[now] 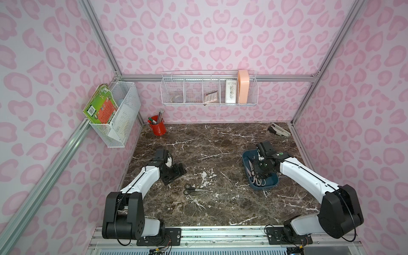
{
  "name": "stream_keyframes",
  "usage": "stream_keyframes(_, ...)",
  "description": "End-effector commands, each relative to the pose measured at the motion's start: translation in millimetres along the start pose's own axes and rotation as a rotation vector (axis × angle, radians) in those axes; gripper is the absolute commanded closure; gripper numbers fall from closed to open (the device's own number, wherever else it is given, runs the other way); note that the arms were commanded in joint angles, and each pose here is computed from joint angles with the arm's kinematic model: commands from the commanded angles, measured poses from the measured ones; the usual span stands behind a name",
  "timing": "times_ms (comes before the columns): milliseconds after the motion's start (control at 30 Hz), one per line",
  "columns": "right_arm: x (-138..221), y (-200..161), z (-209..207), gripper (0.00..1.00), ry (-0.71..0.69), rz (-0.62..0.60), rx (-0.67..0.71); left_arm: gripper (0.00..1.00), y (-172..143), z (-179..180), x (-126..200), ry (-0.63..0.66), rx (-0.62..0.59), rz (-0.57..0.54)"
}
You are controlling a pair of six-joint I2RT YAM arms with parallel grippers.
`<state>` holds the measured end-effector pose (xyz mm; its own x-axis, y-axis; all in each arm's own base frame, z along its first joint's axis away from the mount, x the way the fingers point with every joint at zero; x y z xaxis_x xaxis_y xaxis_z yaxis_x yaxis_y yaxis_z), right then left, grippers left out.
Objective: Put the scissors into the storage box
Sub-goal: Place the scissors in the storage box, then move the scissors to the center of the board.
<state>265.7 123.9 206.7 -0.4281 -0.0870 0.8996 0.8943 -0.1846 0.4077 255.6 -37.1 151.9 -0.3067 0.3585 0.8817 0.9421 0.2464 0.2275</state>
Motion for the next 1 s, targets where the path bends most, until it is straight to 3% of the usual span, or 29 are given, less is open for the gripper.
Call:
stream_keyframes(0, 11, 4, 27, 0.79, 0.077, -0.031, 0.042, 0.08, -15, -3, -1, -0.001, 0.007, 0.057)
stream_keyframes(167, 4, 0, 73, 0.74, 0.222, -0.039, 0.046, 0.07, -39, -2, -3, -0.017, 0.022, 0.111)
stream_keyframes(300, -3, 0, 86, 0.73, 0.293, -0.042, 0.022, 0.07, -56, -3, -7, -0.049, 0.039, 0.151)
stream_keyframes(733, 9, 9, 84, 0.73, 0.286, -0.098, 0.044, 0.07, -55, -31, -30, -0.112, -0.05, 0.165)
stream_keyframes(967, 5, 12, 79, 0.74, 0.283, -0.098, 0.029, 0.07, -59, -74, -40, -0.218, -0.121, 0.225)
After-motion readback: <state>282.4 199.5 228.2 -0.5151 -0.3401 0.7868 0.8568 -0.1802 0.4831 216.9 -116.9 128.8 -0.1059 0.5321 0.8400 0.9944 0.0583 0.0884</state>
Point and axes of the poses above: each gripper's point midway between its finger pads, its own x axis back along the fingers, its own z axis along the line the jaws close on, y = z × x, the point moved 10 cm from there along x, back along the fingers, and after that the axes turned 12 degrees about -x, right-handed, at the moved point
